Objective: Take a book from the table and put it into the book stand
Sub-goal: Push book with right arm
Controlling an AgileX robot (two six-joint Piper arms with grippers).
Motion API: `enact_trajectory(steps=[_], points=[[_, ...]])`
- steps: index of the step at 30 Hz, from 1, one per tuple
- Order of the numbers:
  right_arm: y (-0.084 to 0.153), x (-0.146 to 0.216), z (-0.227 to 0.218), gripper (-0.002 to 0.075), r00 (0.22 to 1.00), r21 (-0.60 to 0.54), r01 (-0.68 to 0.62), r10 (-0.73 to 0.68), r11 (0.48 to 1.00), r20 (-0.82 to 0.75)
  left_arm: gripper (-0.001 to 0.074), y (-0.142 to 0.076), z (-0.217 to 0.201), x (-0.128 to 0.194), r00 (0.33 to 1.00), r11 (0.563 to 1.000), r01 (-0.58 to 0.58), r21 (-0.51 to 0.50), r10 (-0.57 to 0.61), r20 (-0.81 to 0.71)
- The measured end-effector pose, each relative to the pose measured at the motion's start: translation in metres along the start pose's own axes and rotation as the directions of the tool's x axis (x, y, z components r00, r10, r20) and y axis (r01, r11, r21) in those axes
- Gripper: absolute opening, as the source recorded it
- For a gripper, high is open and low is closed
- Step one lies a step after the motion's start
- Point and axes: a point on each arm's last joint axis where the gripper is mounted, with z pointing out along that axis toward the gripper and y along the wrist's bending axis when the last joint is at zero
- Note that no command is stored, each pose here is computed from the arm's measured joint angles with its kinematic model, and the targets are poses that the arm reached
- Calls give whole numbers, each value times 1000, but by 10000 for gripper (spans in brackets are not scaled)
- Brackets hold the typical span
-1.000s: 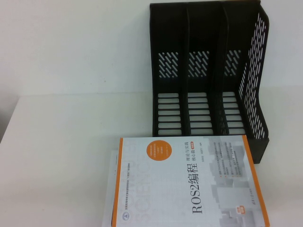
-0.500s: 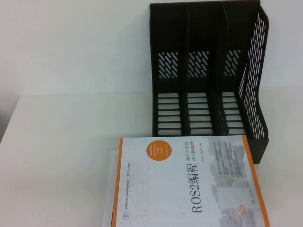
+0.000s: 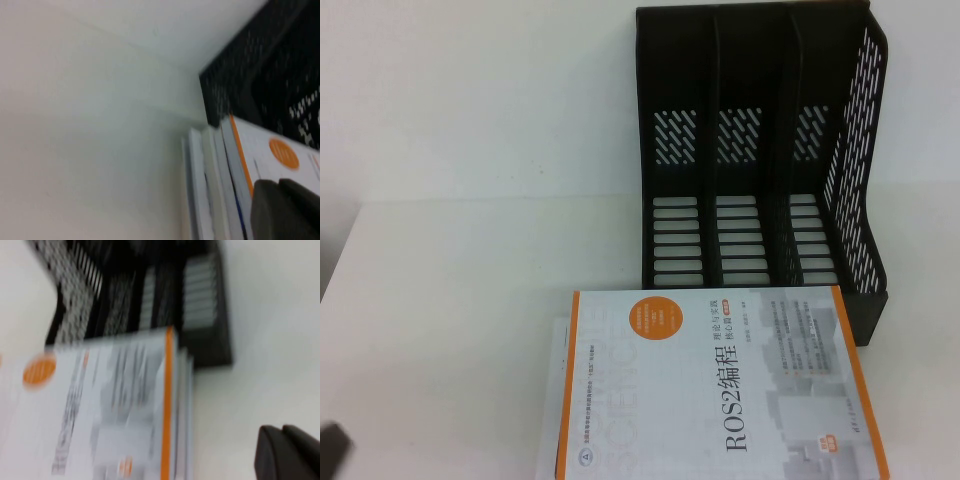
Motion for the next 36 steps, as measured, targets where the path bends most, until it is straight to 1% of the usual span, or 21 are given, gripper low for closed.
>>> enact_trajectory(steps=[2, 4, 8, 11, 15, 19, 21, 26, 29, 36], points=[[0, 0, 19, 0, 993, -34, 17, -21, 999, -116, -4, -3, 8, 7, 992, 1000, 19, 24, -16, -123], [-2, -1, 37, 0, 980, -49, 21, -30, 999, -195, -4, -6, 17, 14, 970, 998, 12, 55, 2, -245], [-13, 0, 78, 0, 941, -37, 12, -24, 999, -337, -4, -10, 33, 19, 922, 994, 28, 107, 15, -386], [-20, 2, 104, 0, 918, -30, -7, -5, 1000, -397, -4, -12, 47, 20, 891, 989, 90, 118, -27, -453], [-22, 8, 132, 0, 898, -56, -19, -8, 998, -441, -4, -22, 64, 8, 872, 977, 138, 161, -42, -488], [-17, 16, 153, 0, 887, -64, -11, -20, 998, -461, -4, -32, 83, -13, 870, 976, 116, 185, -10, -494], [-15, 19, 160, 0, 883, -64, -8, -23, 998, -469, -4, -33, 95, -20, 863, 977, 115, 178, -10, -505], [-4, 22, 175, 0, 868, -89, 9, -52, 996, -493, -4, -33, 122, -31, 845, 981, 120, 149, -22, -535], [0, 19, 182, 1, 867, -101, 19, -67, 995, -494, -4, -29, 137, -30, 825, 984, 135, 116, -47, -563], [5, 9, 187, 1, 873, -115, 12, -66, 993, -484, -4, -23, 149, -27, 806, 984, 153, 86, -75, -587]])
